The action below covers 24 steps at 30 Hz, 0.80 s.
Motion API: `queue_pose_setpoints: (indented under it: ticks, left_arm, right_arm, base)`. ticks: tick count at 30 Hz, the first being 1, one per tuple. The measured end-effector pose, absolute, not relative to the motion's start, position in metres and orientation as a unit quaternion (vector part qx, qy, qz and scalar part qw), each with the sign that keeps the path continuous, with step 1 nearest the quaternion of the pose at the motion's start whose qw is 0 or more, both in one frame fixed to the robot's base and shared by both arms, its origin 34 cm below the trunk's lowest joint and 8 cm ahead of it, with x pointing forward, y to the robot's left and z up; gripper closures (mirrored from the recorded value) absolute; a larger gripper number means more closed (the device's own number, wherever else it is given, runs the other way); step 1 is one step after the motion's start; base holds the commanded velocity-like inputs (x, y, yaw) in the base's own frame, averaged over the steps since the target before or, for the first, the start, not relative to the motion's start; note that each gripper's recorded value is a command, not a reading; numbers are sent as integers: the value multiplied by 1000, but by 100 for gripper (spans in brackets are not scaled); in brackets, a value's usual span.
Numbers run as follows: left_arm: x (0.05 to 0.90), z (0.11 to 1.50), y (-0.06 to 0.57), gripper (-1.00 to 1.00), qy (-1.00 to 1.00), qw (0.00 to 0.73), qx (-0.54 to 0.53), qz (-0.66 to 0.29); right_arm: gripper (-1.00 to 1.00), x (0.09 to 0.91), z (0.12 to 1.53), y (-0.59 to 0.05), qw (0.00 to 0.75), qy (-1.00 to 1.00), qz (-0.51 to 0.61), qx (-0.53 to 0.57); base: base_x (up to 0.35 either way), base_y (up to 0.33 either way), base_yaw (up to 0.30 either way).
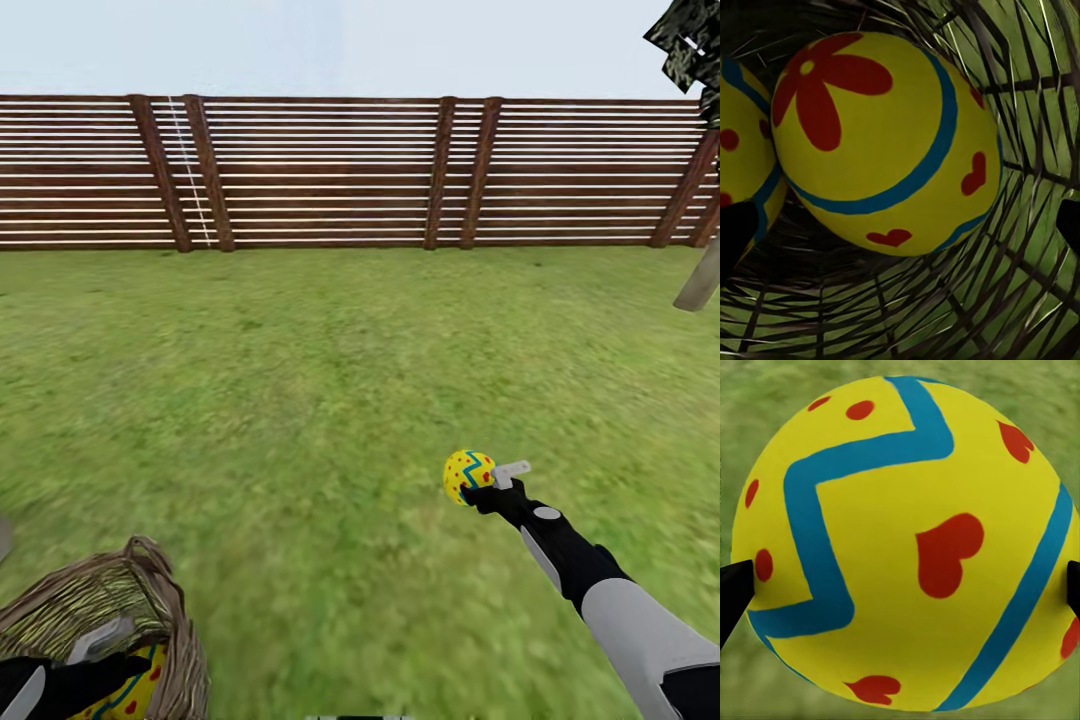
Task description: Take the three Easter eggs out of the wicker basket on the lawn in the garden, then place them on the lawn next to a single tree (choose any tree) so that all three eggs are next to the same tree and none are left in the basket.
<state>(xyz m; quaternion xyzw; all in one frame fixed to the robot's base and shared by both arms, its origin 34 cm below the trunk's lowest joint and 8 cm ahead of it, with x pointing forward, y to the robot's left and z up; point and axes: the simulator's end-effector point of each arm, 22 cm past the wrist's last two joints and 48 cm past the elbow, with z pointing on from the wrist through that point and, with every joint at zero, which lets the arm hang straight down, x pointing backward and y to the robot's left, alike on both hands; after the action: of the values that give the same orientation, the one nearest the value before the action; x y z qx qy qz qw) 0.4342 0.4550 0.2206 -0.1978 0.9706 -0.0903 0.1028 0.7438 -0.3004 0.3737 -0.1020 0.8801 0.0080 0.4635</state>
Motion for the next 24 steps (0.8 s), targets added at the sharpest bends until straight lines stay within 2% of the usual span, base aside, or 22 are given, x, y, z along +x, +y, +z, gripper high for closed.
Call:
queue_pose_setpoints:
  ticks: [9, 15, 24]
  left_arm:
    - [424, 207, 456, -100, 972, 85, -200, -86]
    - [424, 204, 444, -100, 972, 83, -199, -94]
    - [423, 203, 446, -100, 972, 82, -201, -93]
  right_arm:
    - [100, 738, 348, -295, 447, 889, 13, -102]
    - [100, 739, 348, -295, 447, 888, 13, -102]
    - [100, 734, 340, -297, 439, 892, 13, -102]
  base:
    - [0, 0, 0]
    - [217, 0, 0]
    - [13, 0, 0]
